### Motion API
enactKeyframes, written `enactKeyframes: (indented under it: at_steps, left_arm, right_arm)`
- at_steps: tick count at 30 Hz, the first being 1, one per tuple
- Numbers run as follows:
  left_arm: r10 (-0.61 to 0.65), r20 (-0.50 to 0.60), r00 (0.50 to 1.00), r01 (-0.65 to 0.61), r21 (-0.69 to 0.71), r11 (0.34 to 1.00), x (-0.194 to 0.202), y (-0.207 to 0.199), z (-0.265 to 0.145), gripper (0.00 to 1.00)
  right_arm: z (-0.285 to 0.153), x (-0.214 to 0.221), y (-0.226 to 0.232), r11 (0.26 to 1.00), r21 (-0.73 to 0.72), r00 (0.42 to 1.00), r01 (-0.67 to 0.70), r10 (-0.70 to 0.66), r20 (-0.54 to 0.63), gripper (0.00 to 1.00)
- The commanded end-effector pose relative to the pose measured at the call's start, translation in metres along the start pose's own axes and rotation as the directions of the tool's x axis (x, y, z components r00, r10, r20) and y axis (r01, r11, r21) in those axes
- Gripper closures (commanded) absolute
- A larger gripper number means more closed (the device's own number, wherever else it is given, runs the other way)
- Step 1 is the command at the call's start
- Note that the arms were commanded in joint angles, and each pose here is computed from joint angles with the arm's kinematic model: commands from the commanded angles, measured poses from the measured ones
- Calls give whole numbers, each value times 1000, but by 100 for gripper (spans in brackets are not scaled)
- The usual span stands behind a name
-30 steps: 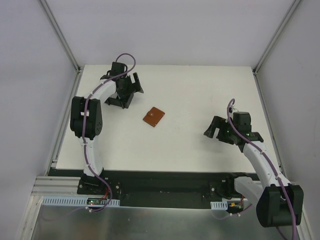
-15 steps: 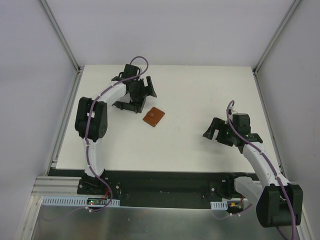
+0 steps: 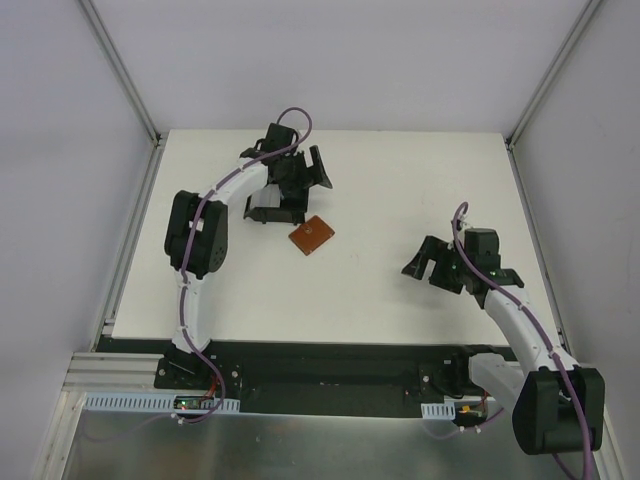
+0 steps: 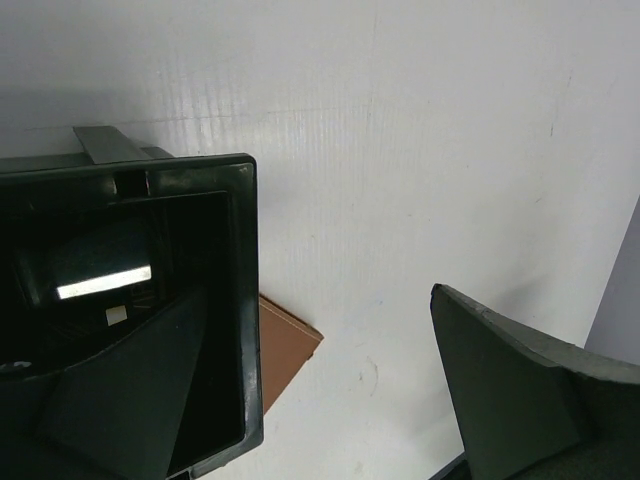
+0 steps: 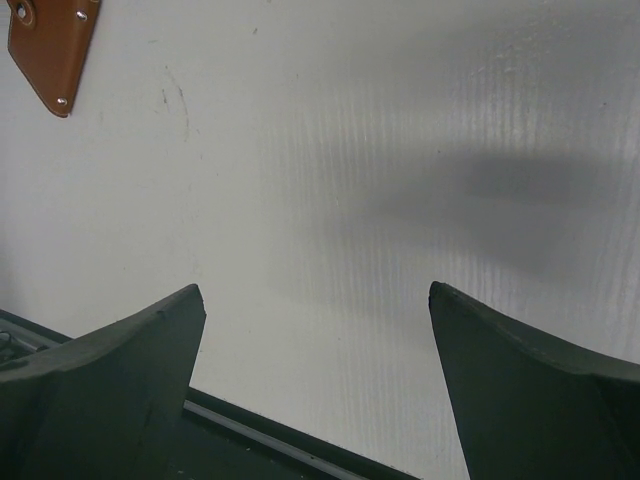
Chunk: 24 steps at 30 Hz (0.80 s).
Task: Put the credit cards into the card holder
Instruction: Move the storage box to the center of the board.
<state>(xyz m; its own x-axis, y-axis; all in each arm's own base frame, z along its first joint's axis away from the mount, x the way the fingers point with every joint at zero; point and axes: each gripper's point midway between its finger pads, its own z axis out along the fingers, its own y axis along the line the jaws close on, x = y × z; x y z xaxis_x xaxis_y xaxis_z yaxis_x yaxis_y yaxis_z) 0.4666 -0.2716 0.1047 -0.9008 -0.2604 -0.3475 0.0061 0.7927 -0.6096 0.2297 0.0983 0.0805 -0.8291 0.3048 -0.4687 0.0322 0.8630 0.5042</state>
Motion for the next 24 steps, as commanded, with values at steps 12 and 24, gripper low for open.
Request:
enactKeyframes:
  at_steps: [12, 24]
  left_arm:
    - [-42, 52, 998, 34, 146, 989, -34, -54, 9, 7]
    - [49, 157, 986, -61, 76, 995, -35, -44, -46, 6]
  right_arm:
    - [16, -3, 46, 989, -146, 999, -18, 14, -31, 1]
    - [64, -15, 110, 985, -170, 998, 9, -20, -61, 19]
